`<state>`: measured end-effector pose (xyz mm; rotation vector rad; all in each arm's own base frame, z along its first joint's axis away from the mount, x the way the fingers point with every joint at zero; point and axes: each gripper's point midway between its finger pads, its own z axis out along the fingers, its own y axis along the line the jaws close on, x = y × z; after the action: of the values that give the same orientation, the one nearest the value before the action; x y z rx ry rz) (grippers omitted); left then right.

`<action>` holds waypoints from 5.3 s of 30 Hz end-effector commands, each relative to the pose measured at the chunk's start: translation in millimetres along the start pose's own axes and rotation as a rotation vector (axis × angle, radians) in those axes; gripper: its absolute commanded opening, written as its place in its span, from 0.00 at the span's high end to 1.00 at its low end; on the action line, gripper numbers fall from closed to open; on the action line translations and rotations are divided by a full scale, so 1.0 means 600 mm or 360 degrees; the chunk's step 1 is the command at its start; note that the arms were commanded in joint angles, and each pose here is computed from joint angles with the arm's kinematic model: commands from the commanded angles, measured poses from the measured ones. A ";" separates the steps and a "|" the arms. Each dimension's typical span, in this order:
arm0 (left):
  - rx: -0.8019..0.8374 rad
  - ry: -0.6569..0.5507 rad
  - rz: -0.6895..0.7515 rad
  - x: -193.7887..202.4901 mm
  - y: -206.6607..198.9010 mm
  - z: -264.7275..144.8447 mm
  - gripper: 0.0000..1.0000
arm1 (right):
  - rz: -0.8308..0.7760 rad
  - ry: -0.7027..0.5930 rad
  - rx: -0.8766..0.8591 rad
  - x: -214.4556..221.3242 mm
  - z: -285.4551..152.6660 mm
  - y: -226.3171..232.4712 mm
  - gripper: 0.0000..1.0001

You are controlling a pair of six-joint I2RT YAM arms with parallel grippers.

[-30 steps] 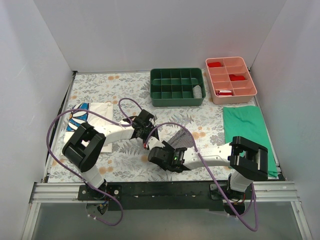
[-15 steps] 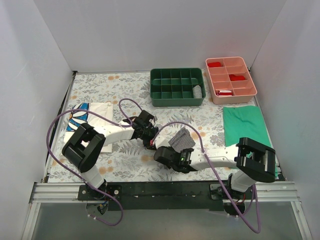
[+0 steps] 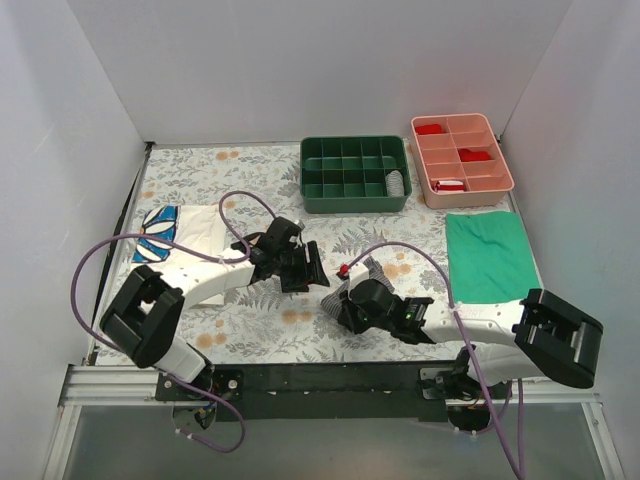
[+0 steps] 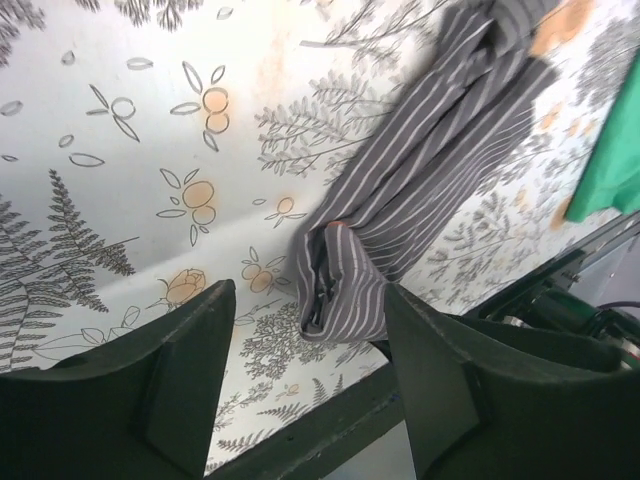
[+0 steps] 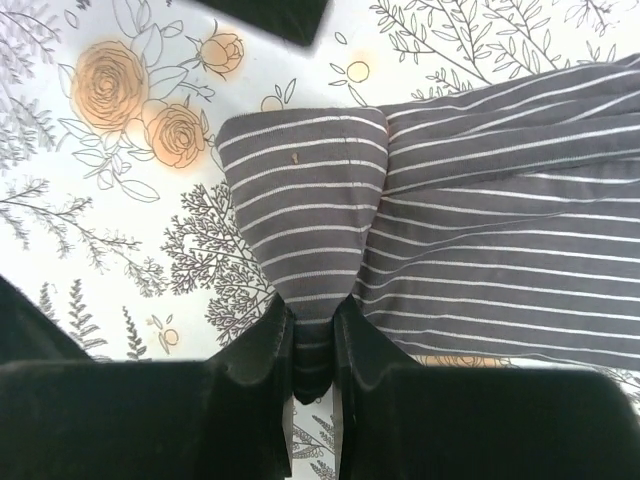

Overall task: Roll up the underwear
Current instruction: Roll the underwear to the center of the board.

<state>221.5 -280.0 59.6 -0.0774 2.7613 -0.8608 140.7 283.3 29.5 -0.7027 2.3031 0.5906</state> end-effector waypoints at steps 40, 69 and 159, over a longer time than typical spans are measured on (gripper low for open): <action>0.0373 -0.0215 0.0190 0.030 -0.014 -0.054 0.31 | 0.0797 0.0148 -0.0733 0.032 -0.020 0.009 0.95; 0.0362 -0.0189 0.0195 0.034 -0.009 -0.044 0.30 | 0.0756 0.0170 -0.0673 0.035 -0.017 0.000 0.94; 0.0551 0.0063 0.0241 0.082 -0.001 0.047 1.00 | 0.0719 0.0233 -0.0627 0.034 -0.015 -0.005 0.87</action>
<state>182.9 -310.9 41.9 0.2216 2.4830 -1.4188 122.5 275.9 27.5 -0.3887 2.4914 1.3441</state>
